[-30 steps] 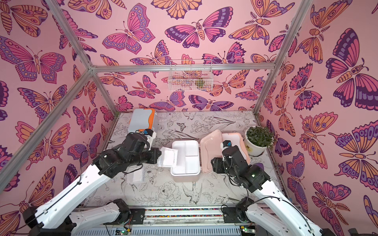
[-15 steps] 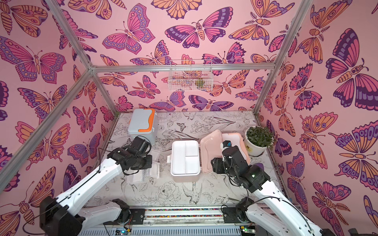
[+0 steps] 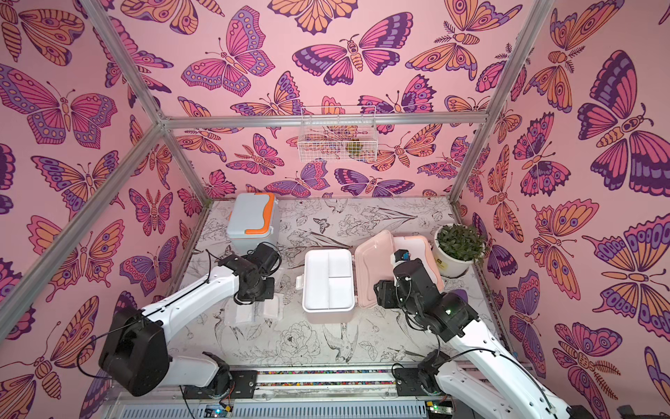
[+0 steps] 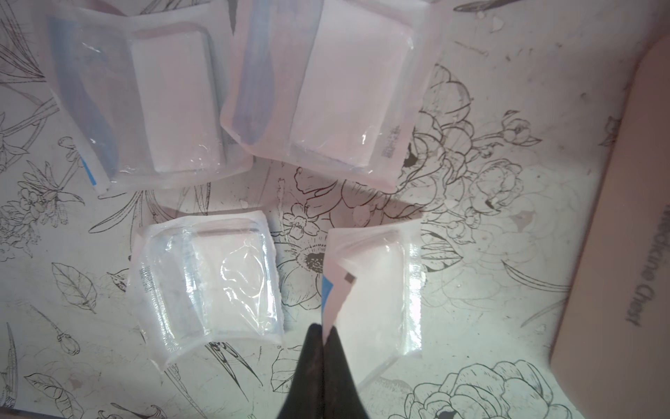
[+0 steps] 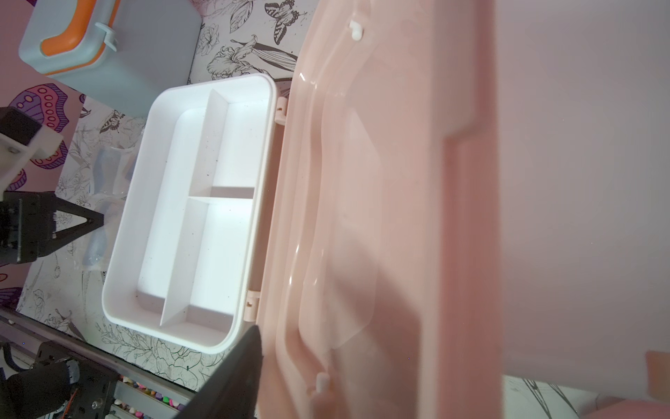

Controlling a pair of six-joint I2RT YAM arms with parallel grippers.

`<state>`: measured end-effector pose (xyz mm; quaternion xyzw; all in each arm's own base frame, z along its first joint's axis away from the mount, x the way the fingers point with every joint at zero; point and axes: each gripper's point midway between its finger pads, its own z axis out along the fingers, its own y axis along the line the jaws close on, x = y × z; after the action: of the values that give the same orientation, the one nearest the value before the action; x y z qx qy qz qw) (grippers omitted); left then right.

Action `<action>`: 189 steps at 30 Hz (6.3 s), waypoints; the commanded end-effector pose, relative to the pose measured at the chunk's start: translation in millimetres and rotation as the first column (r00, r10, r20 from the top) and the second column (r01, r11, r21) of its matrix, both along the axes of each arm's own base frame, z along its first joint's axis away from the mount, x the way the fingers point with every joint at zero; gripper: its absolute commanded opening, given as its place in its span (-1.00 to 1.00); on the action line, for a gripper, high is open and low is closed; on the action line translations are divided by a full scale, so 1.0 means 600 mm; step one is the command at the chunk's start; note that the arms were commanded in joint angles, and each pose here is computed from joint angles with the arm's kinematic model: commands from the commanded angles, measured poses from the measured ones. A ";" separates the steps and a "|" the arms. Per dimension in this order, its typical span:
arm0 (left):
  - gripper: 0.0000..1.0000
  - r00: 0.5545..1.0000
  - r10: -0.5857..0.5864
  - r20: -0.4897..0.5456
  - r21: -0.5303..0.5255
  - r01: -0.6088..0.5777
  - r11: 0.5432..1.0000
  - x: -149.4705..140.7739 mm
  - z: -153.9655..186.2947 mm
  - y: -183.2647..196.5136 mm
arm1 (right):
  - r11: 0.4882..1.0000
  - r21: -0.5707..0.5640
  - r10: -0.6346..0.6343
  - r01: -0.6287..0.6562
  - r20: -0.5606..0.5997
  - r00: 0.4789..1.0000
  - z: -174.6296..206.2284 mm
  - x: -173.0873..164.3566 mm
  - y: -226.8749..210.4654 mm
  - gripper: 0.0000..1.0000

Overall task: Open first aid kits and take out gauze
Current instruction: Place the gauze at the center of the board, then pick up the compartment layer from the first aid kit, then place the compartment layer in the first aid kit.

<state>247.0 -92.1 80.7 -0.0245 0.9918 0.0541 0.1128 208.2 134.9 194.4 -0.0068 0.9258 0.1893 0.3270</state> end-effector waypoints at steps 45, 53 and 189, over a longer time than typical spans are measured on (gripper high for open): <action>0.56 0.861 0.004 0.508 -0.557 0.325 0.764 -0.043 0.267 -0.116 | 0.997 -0.051 -0.059 0.064 0.085 0.995 0.081 -0.016 -0.050 0.68; 1.00 0.798 0.025 0.602 -0.678 0.494 0.544 -0.075 0.332 -0.173 | 0.997 -0.046 -0.048 0.056 0.162 0.986 0.154 -0.030 -0.068 0.80; 0.99 0.610 0.042 0.791 -0.563 0.700 0.440 -0.155 0.355 -0.166 | 0.931 0.265 0.083 -0.252 0.517 0.852 0.238 -0.060 0.046 -1.00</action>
<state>152.7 -189.1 292.6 0.1156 0.7447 -0.4682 0.4614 172.2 157.1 333.5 -0.0699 0.7686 0.3533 0.5288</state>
